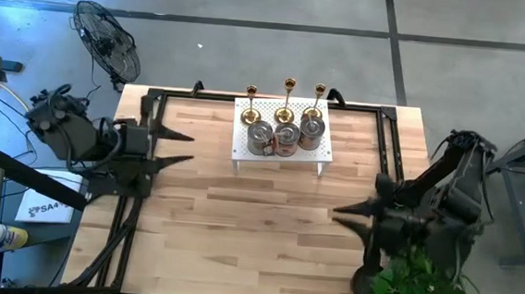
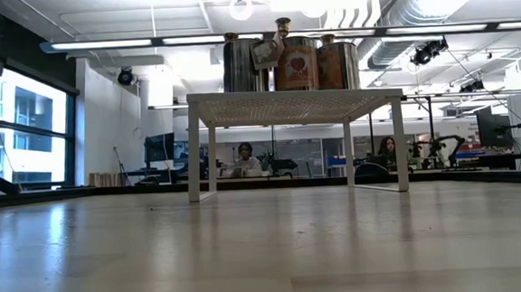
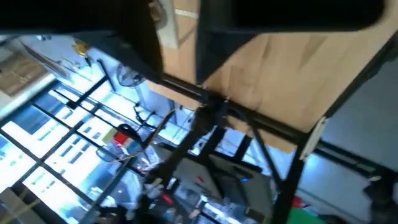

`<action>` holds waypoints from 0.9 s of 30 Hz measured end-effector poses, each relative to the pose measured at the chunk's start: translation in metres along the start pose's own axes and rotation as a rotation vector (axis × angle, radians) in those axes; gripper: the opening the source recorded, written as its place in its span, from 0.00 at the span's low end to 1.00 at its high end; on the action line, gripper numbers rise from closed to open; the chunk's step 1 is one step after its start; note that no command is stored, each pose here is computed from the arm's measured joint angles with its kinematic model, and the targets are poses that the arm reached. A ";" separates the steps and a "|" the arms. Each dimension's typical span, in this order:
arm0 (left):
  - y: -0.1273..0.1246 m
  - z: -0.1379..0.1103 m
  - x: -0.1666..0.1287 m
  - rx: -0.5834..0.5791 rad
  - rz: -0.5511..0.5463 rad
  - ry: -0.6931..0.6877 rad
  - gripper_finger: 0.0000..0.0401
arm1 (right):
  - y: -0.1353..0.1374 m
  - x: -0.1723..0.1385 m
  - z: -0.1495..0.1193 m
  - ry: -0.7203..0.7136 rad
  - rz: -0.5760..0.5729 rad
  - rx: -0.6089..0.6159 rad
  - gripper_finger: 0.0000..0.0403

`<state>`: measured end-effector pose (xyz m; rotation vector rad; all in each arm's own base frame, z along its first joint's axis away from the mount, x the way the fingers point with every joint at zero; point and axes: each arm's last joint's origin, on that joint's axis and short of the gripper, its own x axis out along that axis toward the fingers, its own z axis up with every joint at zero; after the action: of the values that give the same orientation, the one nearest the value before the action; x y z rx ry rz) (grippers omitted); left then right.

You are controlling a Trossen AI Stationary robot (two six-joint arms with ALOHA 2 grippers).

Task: Pick & Place candle stick holders
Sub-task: Return to Home Position

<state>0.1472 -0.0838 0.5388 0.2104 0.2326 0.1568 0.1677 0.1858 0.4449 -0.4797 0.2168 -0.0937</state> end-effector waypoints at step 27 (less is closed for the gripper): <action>0.065 -0.169 -0.067 -0.245 -0.119 -0.206 0.00 | -0.120 -0.079 -0.059 -0.161 0.091 0.200 0.00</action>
<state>0.0328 -0.0016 0.4069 -0.0317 0.0192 0.0439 0.0725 0.0646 0.4649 -0.2763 0.0699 0.0128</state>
